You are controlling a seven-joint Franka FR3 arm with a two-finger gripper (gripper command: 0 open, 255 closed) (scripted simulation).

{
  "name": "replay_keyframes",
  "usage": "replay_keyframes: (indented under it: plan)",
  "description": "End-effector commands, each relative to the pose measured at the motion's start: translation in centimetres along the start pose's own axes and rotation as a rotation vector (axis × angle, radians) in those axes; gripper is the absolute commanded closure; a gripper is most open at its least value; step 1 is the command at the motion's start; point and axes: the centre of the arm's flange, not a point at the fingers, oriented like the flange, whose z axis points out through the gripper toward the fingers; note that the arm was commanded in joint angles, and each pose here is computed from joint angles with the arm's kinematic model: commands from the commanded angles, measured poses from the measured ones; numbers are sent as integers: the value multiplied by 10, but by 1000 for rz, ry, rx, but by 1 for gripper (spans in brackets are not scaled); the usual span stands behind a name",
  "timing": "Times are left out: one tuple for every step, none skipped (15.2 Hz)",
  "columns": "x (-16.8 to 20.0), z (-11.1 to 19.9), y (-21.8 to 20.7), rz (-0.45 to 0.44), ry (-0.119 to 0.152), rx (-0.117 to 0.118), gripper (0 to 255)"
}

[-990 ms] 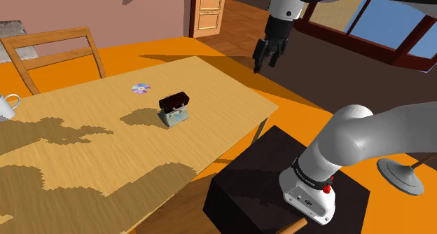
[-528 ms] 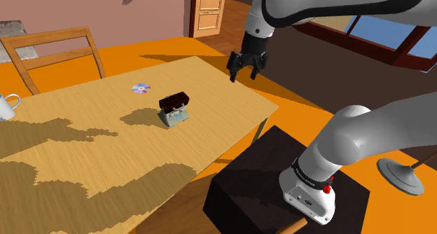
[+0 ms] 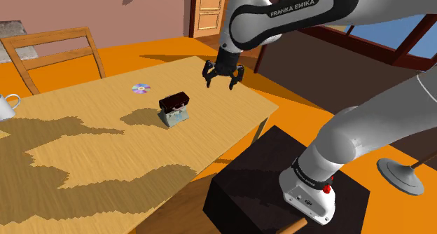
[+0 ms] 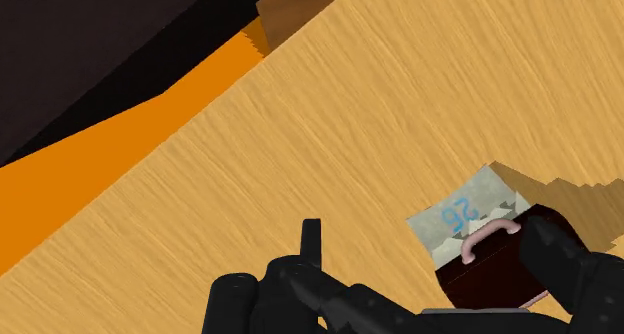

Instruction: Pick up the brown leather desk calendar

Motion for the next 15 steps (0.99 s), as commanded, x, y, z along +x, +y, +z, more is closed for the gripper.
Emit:
replay_keyframes:
  plan:
    - [11,18,-17,84,10,12,0]
    - [17,26,-24,123,15,16,0]
    - [24,35,-30,162,20,21,0]
    - [30,43,-37,201,25,25,0]
    - [37,51,-43,240,30,30,0]
    - [45,59,-49,279,35,34,0]
    - [52,68,-54,318,40,38,0]
    - [60,76,-60,357,45,43,0]
    - [68,84,-65,396,50,47,0]
    - [76,92,-70,435,56,52,0]
    - [85,99,-74,475,61,56,0]
    - [94,107,-78,514,66,61,0]
    - [103,115,-82,553,71,65,0]
    - [112,123,-86,592,76,69,0]
    - [121,130,-89,631,81,74,0]
